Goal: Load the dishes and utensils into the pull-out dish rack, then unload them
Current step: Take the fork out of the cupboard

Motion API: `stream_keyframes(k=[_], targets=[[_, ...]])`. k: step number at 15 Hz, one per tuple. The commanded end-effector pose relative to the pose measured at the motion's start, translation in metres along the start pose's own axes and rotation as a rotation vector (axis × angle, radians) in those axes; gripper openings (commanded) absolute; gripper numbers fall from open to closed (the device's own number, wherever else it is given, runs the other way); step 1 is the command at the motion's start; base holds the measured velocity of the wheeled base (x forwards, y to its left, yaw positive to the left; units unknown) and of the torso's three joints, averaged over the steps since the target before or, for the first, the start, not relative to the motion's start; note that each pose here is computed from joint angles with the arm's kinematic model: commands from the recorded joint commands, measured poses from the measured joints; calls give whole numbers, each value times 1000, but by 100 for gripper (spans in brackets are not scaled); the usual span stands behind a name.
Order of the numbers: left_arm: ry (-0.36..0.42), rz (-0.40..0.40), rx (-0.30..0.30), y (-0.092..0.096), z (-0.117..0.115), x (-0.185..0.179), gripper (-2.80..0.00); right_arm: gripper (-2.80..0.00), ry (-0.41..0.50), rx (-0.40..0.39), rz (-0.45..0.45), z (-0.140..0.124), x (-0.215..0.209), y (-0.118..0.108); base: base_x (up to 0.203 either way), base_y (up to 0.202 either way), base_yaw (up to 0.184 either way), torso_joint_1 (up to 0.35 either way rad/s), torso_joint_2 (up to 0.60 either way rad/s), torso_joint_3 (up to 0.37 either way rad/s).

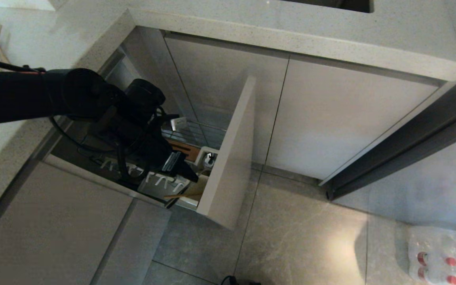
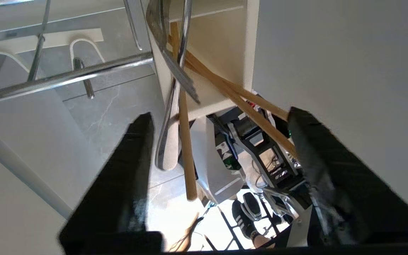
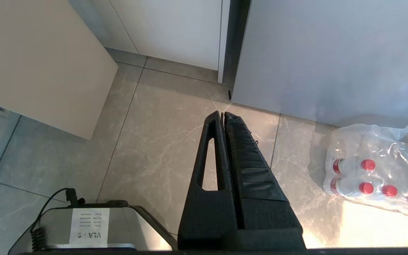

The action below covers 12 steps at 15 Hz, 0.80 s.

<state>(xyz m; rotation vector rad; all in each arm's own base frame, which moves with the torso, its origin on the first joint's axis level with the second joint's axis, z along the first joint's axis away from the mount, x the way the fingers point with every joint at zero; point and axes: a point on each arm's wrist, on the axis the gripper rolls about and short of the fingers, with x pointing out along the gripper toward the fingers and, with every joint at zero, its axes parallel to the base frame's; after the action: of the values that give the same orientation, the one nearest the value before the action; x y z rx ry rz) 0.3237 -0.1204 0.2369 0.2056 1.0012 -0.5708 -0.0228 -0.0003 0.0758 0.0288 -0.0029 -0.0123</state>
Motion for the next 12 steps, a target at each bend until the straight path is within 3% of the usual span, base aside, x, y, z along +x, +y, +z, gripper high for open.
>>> stream_keyframes(k=[1, 7, 12], targets=[[10, -2, -4, 0, 0, 3, 0, -280, 1, 0, 0, 0, 0, 0, 0, 0, 0, 0, 0, 0], [14, 0, -6, 2, 4, 14, 0, -280, 1, 0, 0, 0, 0, 0, 0, 0, 0, 0, 0, 0], [-3, 79, -68, 9, 15, 32, 0, -280, 1, 0, 0, 0, 0, 0, 0, 0, 0, 0, 0, 0]])
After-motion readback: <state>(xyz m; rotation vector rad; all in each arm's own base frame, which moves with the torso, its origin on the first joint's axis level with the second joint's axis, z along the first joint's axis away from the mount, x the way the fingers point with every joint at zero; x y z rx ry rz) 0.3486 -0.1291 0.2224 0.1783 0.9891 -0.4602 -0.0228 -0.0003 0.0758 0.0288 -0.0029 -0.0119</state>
